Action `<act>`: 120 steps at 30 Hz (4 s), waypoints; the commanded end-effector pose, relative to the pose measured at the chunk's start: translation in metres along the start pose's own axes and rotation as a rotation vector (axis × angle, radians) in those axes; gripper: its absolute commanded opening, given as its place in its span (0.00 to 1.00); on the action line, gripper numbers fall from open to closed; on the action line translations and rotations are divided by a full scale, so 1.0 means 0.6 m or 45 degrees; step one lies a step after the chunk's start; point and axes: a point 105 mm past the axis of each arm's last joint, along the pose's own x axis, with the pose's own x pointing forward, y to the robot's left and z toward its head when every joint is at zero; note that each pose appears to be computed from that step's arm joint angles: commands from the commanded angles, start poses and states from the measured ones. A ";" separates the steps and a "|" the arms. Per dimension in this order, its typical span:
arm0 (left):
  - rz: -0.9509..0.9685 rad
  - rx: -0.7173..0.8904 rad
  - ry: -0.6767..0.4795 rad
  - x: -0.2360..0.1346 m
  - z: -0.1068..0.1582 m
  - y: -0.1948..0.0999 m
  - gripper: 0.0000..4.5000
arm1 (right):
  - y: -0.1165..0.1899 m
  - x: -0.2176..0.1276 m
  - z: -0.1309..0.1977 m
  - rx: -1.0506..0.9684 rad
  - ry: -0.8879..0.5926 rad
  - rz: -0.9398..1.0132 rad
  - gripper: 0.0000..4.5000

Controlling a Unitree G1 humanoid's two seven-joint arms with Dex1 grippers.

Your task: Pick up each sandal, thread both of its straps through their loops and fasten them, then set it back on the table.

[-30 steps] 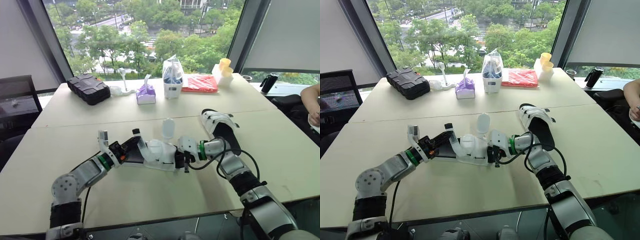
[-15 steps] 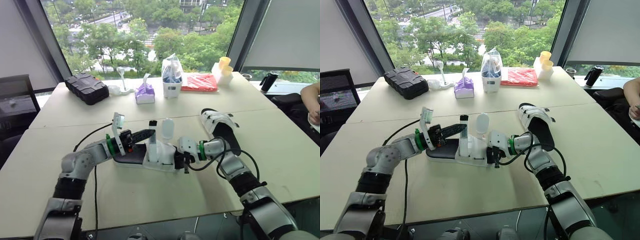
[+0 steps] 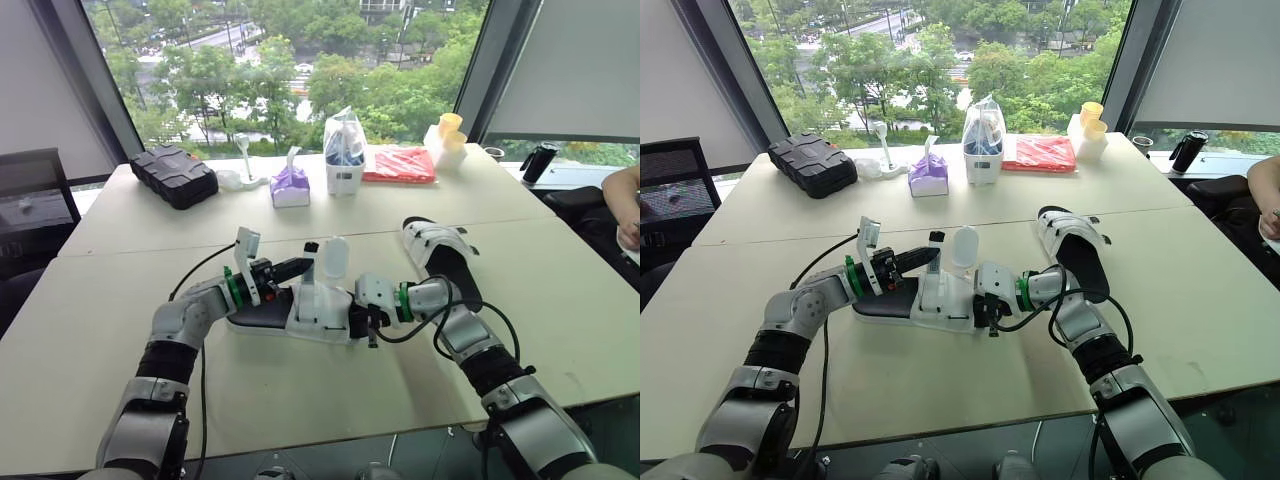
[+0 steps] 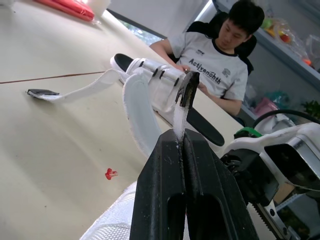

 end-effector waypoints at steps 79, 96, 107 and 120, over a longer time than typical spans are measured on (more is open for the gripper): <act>0.163 -0.070 0.183 0.045 0.091 0.049 0.84 | 0.045 0.025 -0.056 0.114 0.152 0.095 0.00; -0.012 -0.277 0.465 0.104 0.006 0.001 0.84 | 0.039 0.018 -0.059 0.107 0.169 0.081 0.00; -0.057 -0.346 0.231 0.152 0.044 -0.023 0.84 | 0.037 0.018 -0.057 0.107 0.167 0.068 0.00; -0.129 -0.377 0.038 0.146 0.096 -0.029 0.84 | 0.038 0.017 -0.059 0.112 0.167 0.062 0.00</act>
